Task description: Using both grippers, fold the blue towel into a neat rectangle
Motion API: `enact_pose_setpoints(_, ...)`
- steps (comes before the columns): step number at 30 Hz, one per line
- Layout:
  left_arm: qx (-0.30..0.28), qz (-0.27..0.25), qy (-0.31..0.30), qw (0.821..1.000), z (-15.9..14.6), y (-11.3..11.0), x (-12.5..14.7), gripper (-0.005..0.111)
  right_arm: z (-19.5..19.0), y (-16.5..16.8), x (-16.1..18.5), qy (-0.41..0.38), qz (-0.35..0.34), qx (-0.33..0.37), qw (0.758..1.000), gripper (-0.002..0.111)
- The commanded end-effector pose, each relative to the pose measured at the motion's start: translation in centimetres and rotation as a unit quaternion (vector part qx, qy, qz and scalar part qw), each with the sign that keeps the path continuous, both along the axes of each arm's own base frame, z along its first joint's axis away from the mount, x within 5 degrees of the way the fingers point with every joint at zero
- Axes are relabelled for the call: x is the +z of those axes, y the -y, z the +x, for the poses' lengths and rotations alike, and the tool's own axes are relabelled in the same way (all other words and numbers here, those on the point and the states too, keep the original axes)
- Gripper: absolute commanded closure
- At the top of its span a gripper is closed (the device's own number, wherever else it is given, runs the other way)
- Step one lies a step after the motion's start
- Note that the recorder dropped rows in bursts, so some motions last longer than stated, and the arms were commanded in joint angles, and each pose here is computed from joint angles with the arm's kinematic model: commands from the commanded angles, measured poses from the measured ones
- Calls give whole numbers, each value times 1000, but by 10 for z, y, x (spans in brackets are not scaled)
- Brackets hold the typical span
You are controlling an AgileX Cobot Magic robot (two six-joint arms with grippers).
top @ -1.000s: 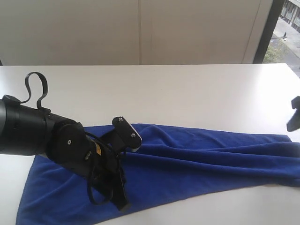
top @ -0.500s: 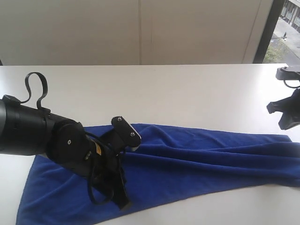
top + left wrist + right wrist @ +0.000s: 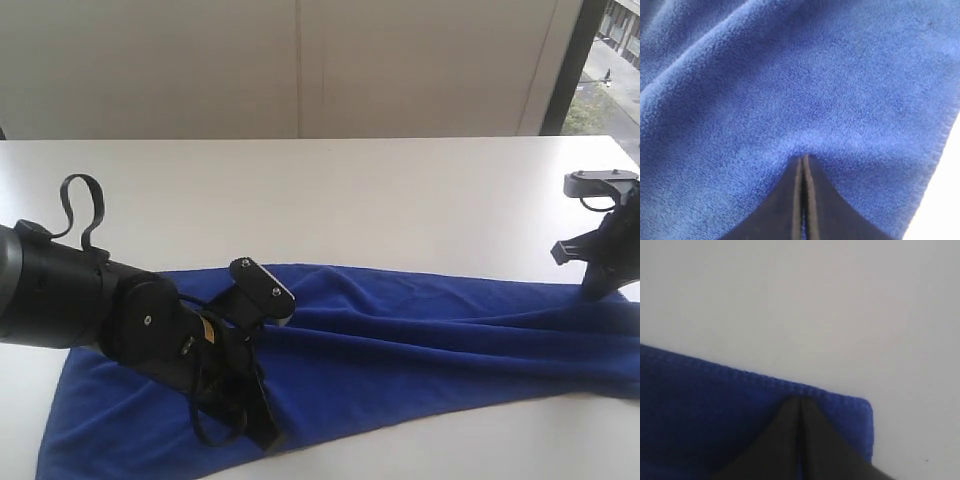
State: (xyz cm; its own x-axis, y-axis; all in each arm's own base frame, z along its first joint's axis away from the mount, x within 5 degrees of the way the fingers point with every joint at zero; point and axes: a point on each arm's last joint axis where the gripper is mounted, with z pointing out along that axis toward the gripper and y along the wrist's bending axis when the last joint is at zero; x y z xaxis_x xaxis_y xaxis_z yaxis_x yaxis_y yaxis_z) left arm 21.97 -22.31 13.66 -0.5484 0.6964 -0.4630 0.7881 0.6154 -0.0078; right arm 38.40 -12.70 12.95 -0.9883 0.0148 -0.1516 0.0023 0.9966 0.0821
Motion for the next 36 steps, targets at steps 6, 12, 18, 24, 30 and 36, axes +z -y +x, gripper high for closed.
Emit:
enact_pose_setpoints(6,-2,31,-45,998,-10,-5,-18,107,14,11,-13,61,-56,-6,997,108)
enact_pose_setpoints(12,-4,35,-50,998,-11,-5,-18,107,23,15,-26,81,-65,-10,995,108)
enact_pose_setpoints(18,-4,36,-53,998,-11,-5,-18,107,36,13,-35,88,-66,-4,994,108)
enact_pose_setpoints(24,-4,36,-53,998,-11,-5,-18,107,56,1,-31,111,-74,16,991,108)
enact_pose_setpoints(30,-3,34,-50,998,-11,-5,-18,107,64,-2,-28,120,-87,29,989,108)
enact_pose_setpoints(36,-8,8,-25,1000,-8,-2,8,107,66,-1,3,149,-92,15,984,108)
